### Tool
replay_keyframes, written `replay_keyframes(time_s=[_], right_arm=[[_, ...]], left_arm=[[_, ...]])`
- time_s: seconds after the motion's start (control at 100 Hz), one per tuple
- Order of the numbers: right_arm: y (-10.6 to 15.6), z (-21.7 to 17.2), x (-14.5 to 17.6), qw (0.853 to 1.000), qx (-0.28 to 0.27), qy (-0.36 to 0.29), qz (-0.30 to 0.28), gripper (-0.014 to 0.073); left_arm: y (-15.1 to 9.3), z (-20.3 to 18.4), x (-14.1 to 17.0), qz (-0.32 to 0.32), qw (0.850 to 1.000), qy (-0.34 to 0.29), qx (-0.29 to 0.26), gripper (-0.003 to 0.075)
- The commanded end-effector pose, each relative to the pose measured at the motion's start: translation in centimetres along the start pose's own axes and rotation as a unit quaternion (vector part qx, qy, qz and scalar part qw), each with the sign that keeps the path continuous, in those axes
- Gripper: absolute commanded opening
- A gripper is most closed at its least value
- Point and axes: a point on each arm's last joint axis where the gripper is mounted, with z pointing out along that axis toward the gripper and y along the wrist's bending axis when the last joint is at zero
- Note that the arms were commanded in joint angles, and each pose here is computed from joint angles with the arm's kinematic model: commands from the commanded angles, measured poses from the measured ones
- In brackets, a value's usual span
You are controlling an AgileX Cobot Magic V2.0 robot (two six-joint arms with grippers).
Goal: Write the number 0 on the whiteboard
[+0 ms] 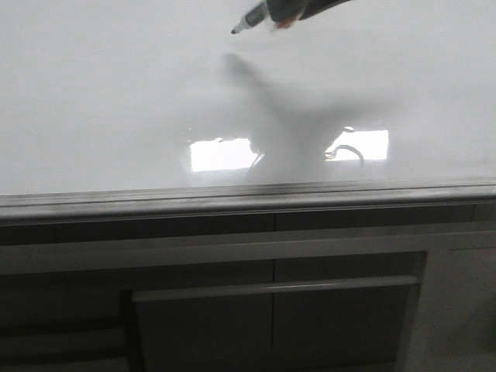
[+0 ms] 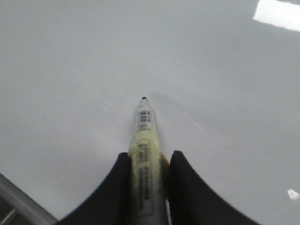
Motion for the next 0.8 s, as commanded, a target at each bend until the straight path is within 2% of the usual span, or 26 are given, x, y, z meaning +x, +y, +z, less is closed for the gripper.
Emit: replay_keyframes(time_s=[0.0,0.42,0.79], right_arm=[[-0.4,-0.6,-1.8,0.998,0.013,-0.06,0.003,-0.0046],[-0.4,1.0,-0.6,1.0,0.007,-0.017,0.008,-0.0047],[0.0,1.1,0.7,0.999,-0.008,0.049,0.008,-0.0047]], left_arm=[[-0.2,-0.1,-1.2,0.004,0.999,-0.037,0.014,-0.002],[-0.2,-0.1,-1.2,0.003,0.999,-0.037,0.014,-0.002],[-0.2,-0.1,-1.2,0.003,0.999,-0.037,0.014,-0.002]])
